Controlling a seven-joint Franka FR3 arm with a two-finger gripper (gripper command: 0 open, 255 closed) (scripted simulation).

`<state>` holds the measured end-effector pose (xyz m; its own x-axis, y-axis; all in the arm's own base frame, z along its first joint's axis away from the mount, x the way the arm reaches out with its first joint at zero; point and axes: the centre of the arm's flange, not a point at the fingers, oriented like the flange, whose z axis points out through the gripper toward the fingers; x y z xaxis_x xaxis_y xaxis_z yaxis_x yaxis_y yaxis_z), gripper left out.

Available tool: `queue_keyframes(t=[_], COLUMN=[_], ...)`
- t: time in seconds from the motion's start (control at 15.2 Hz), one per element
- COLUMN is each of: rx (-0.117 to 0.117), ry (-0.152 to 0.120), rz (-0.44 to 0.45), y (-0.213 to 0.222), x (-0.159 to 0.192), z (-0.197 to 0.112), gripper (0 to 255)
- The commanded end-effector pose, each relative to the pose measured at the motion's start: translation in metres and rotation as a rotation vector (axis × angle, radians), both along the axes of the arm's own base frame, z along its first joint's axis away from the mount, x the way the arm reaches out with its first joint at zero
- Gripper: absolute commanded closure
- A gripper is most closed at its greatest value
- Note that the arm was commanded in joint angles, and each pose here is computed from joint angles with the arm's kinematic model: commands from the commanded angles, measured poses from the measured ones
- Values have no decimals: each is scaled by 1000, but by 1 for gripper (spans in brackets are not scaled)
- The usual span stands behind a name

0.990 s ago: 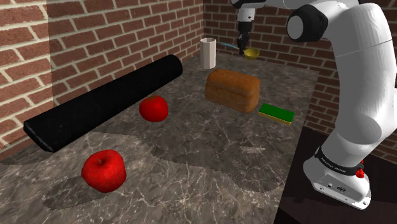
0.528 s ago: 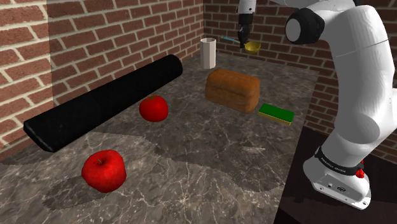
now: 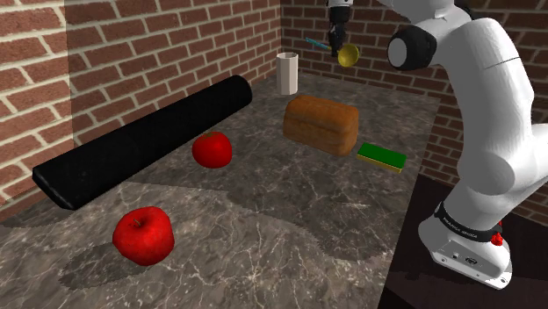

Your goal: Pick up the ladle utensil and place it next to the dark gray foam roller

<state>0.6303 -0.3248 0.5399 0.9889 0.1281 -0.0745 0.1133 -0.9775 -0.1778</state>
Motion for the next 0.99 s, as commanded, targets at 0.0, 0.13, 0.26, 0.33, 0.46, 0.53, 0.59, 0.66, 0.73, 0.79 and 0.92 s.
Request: queue_keyframes(t=[0.0,0.13,0.26,0.33,0.46,0.53,0.59,0.66,0.73,0.79,0.92], rx=[-9,-9,-9,-9,-9,-9,-9,-9,-9,-9,-9], ry=[5,5,5,5,5,5,5,5,5,5,5], rz=[-10,-10,-10,-10,-10,-10,-10,-10,-10,-10,-10], y=[11,37,63,76,102,114,127,140,153,166,192], x=[-6,-11,-16,-18,-23,-25,-27,-30,-32,-34,-39], z=[8,8,8,8,8,8,8,8,8,8,8], gripper=[255,255,255,255,255,255,255,255,255,255,255])
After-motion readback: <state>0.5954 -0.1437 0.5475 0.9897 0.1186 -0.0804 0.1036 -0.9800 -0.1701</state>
